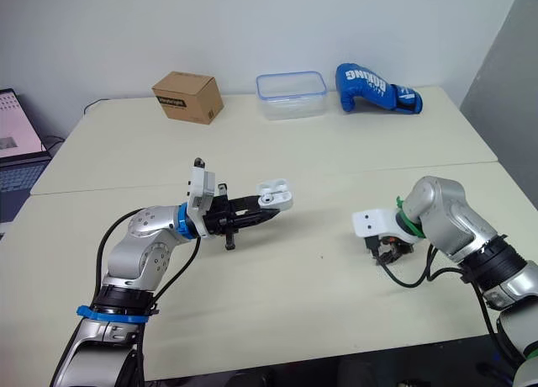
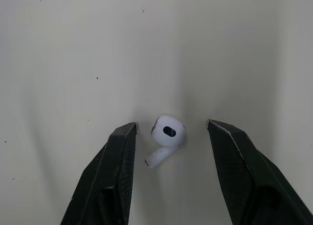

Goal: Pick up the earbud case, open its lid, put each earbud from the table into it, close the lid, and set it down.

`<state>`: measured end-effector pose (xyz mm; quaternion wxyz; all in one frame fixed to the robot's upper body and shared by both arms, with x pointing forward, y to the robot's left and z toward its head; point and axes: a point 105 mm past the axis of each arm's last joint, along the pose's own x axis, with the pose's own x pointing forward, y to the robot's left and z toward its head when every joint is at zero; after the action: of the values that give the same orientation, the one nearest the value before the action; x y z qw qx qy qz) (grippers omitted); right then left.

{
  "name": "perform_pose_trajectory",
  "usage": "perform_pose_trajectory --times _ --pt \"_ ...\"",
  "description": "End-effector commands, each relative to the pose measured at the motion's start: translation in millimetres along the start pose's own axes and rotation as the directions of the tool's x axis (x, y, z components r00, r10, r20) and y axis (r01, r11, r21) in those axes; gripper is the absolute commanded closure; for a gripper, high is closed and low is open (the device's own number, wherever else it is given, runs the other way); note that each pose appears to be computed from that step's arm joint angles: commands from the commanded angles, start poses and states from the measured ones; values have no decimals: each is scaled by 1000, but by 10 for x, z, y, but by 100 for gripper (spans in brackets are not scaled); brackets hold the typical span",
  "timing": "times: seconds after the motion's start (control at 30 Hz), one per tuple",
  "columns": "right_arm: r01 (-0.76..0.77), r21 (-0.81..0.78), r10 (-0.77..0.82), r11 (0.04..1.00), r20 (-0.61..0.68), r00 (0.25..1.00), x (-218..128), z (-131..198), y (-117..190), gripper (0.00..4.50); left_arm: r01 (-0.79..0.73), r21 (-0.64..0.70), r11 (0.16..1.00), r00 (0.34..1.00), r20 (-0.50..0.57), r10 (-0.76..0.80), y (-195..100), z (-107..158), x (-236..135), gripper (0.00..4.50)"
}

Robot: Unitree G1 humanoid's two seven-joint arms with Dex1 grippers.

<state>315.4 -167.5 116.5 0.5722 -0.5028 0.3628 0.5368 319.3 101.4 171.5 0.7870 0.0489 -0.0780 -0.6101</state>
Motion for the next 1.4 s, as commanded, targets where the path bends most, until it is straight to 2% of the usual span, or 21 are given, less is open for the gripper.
perform_pose_trajectory --times 0.03,0.23,0.57,1.4 --pt "47 43 -45 998 -37 998 -35 20 17 206 22 52 998 999 29 -23 -13 129 48 366" --pt "86 104 -78 991 -81 994 -61 30 80 206 26 50 998 999 32 -27 -17 122 59 366" --pt "127 117 -114 985 -115 987 -56 97 158 206 32 48 998 999 34 -34 -23 111 78 366" --pt "180 310 -143 934 -137 980 -78 200 60 206 38 37 999 999 36 -39 -46 68 96 366"
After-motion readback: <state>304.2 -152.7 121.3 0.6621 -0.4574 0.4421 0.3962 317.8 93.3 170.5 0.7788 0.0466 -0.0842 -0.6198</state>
